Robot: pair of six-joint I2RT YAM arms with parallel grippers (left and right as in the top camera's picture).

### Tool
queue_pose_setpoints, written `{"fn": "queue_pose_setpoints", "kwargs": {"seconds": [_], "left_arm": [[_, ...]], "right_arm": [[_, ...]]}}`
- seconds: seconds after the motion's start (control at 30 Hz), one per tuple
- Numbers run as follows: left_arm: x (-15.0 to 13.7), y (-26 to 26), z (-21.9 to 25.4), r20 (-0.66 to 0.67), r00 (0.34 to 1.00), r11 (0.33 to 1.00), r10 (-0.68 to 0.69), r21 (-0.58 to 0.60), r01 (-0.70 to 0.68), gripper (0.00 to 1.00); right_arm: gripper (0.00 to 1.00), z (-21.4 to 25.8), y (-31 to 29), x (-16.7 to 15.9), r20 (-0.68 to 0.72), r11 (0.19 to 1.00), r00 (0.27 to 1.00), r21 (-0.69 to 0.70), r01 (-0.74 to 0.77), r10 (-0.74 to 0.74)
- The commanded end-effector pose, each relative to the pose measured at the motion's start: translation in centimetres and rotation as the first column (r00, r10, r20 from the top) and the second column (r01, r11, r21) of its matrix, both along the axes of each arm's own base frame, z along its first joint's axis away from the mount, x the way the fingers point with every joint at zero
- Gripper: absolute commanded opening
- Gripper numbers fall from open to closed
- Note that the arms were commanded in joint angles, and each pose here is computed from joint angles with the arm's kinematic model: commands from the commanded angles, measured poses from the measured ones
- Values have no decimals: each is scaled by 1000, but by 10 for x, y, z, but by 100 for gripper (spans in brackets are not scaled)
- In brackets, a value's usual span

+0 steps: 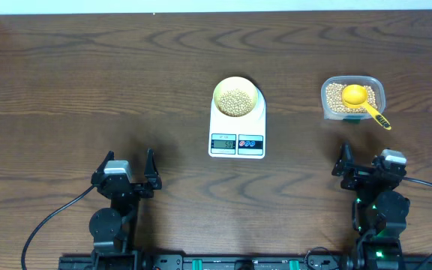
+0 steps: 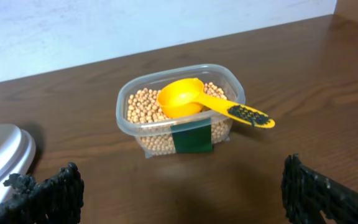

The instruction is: Scoop item into bowl and weigh 50g on scale

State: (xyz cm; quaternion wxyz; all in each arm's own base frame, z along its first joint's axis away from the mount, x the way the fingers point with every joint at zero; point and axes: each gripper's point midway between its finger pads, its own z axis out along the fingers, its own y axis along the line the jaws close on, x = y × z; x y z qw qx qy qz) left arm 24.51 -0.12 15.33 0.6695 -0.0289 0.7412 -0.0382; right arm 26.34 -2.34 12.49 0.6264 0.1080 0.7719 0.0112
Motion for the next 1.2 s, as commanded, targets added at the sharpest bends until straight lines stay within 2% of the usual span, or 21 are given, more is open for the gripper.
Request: {"fn": "queue_pose_setpoints", "kwargs": {"seconds": [0.0, 0.23, 0.77, 1.17], "left_arm": [[-1, -1, -15, -47, 999, 1000, -11, 10, 11, 92], [-1, -1, -15, -47, 999, 1000, -11, 10, 11, 91], [-1, -1, -15, -47, 999, 1000, -11, 10, 11, 92], [-1, -1, -15, -47, 999, 1000, -11, 10, 11, 92]], "right_arm": [[99, 1, -1, -3, 1, 1000, 1000, -12, 5, -5], [99, -16, 0, -14, -67, 1000, 998, -10, 1, -2], [99, 31, 8, -18, 109, 972, 990, -226, -57, 84], [99, 31, 10, -18, 95, 951, 989, -298, -77, 110]]}}
